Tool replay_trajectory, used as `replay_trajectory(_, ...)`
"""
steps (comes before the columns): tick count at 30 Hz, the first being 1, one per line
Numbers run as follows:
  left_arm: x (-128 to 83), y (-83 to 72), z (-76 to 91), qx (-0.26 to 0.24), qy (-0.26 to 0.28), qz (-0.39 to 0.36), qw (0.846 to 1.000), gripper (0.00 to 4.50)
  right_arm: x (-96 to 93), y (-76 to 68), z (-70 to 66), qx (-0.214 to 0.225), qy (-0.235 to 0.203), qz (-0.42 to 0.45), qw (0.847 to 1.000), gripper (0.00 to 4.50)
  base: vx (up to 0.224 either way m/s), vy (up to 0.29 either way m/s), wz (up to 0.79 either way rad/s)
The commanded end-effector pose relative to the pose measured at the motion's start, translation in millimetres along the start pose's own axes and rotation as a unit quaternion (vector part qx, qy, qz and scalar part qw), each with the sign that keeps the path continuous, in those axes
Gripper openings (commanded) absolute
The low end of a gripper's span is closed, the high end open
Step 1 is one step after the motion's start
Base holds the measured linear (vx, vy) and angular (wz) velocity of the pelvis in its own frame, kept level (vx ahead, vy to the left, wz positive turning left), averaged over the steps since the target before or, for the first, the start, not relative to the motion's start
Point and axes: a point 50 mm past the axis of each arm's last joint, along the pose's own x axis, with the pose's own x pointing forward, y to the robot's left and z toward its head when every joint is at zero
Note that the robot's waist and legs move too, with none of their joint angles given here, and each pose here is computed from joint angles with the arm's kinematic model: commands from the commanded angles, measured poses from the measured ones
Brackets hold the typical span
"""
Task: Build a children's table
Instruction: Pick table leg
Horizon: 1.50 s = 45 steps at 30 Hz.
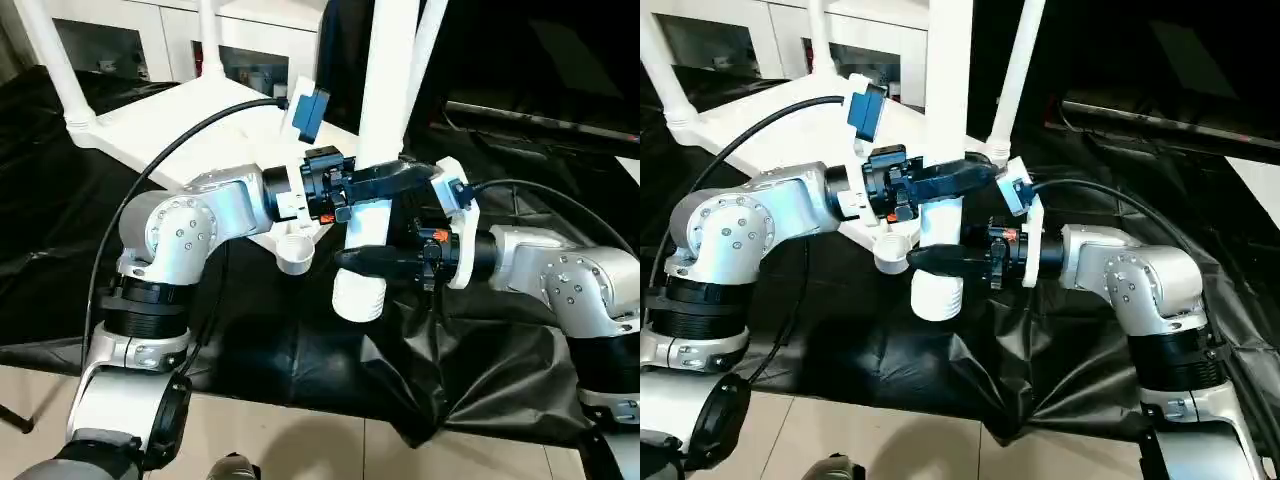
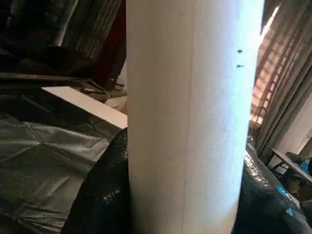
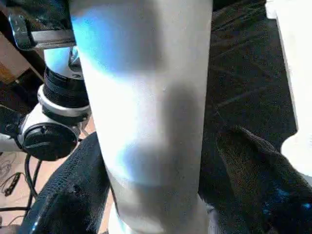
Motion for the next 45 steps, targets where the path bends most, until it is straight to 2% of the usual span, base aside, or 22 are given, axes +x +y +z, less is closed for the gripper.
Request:
replay_trajectory(1, 8, -11.6, 4.0, 0.013, -0.001, -0.04, 0.999, 1.9, 0.8, 0.1, 1.3, -0.006, -0.001, 0.0, 1.0, 3.43, 0.0, 0.0, 0.0)
replay_trajectory(13, 10, -11.9, 0.2, 0.013, 0.007, -0.047, 0.999, 1.9, 4.7, 0.2, 2.6, -0.004, -0.008, 0.014, 1.0, 3.43, 0.0, 0.0, 0.0)
replay_trajectory(14, 10, -11.7, 0.1, 0.014, 0.008, -0.047, 0.999, 1.9, 4.6, 0.2, 3.1, -0.004, -0.01, 0.015, 1.0, 3.16, 0.0, 0.0, 0.0)
replay_trajectory(17, 9, -11.8, -1.4, 0.015, 0.013, -0.048, 0.999, 1.9, 4.3, 0.0, 4.1, -0.004, -0.013, 0.016, 1.0, 3.04, 0.0, 0.0, 0.0)
replay_trajectory(26, 8, -10.6, -2.9, 0.015, 0.015, -0.046, 0.999, 1.9, 3.3, -0.4, 5.0, -0.003, -0.015, 0.018, 1.0, 2.22, 0.0, 0.0, 0.0)
replay_trajectory(33, 7, -13.2, -5.1, 0.02, 0.019, -0.062, 0.998, 1.9, 1.5, -0.9, 4.4, -0.005, -0.016, 0.015, 1.0, 2.02, 0.0, 0.0, 0.0)
replay_trajectory(37, 8, -12.8, -5.3, 0.02, 0.019, -0.062, 0.998, 1.9, 1.4, -1.9, 4.7, -0.021, -0.015, 0.002, 1.0, 2.02, 0.0, 0.0, 0.0)
replay_trajectory(38, 8, -12.6, -5.4, 0.02, 0.019, -0.062, 0.998, 1.9, 1.3, -2.6, 5.4, -0.015, -0.019, 0.001, 1.0, 2.57, 0.0, 0.0, 0.0)
replay_trajectory(42, 7, -13.1, -6.0, 0.02, 0.022, -0.066, 0.997, 1.89, -2.3, -4.1, 10.5, -0.009, -0.031, 0.0, 0.999, 2.8, 0.0, 0.0, 0.0)
replay_trajectory(45, 7, -13.4, -6.4, 0.019, 0.023, -0.068, 0.997, 1.89, -4.9, -4.2, 12.4, -0.015, -0.032, 0.0, 0.999, 3.15, 0.0, 0.0, 0.0)
